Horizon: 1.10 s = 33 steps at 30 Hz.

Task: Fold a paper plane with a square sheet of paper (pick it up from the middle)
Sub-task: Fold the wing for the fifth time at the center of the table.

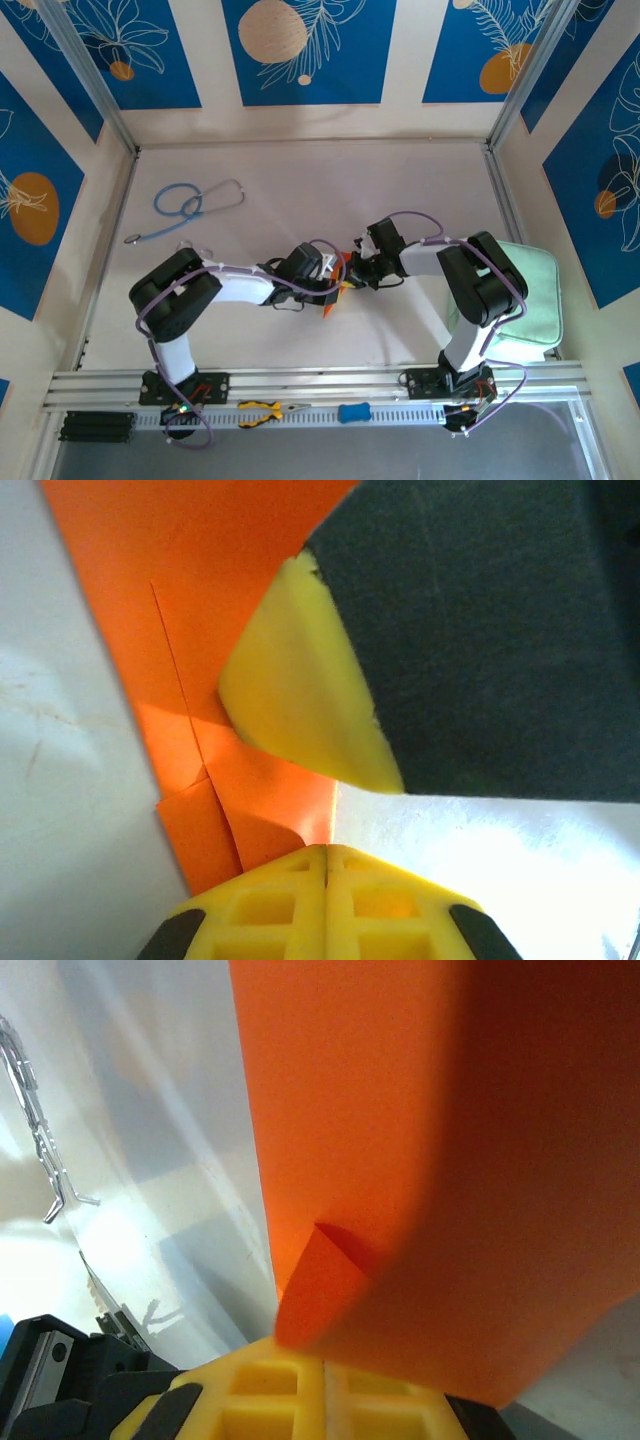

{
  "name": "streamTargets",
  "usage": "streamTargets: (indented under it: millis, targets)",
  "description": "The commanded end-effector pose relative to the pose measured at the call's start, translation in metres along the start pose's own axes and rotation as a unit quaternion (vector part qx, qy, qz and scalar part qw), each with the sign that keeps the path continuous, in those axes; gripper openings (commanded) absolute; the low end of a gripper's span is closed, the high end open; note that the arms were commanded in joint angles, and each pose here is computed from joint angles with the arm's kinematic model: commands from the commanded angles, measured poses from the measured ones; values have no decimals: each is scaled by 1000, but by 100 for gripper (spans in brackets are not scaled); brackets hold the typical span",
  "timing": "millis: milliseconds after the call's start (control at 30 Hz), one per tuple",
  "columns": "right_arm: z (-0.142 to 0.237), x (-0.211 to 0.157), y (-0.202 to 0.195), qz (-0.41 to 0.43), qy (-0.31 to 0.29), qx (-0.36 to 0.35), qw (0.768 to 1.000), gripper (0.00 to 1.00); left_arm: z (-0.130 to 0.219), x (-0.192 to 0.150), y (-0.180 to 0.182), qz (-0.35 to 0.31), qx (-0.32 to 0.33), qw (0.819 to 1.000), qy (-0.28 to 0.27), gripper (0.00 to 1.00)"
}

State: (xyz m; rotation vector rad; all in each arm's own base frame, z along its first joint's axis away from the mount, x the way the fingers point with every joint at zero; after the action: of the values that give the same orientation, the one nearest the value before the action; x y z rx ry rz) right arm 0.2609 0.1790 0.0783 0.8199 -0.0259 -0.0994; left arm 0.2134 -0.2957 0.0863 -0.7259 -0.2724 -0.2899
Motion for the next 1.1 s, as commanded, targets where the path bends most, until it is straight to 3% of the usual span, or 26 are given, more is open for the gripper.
streamTargets:
  millis: [0,267,733,1067]
  targets:
    - [20,10,14,5,-22,11,1000,6,-5,-22,28,19,60,997,36,0]
    - [63,20,35,67,-75,36,994,10,3,-41,36,15,49,997,62,0]
    - [28,-17,33,123,-26,31,992,6,9,-35,38,21,26,998,54,0]
    - [10,-18,32,131,4,40,990,6,8,-35,41,31,11,998,52,0]
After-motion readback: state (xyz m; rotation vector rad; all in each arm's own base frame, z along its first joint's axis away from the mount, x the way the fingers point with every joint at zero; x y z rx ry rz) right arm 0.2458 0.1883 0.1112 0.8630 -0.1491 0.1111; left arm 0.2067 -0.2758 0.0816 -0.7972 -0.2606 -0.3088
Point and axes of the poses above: each hand's point on the last joint's axis, 136 mm out from that joint toward the fingers, its own z axis back along the fingers, its own y axis along the line the jaws close on, x = y × z, the point moved 9 cm from there along z, back along the fingers, and after that the axes turned 4 degrees about z, right-handed, at the moved point
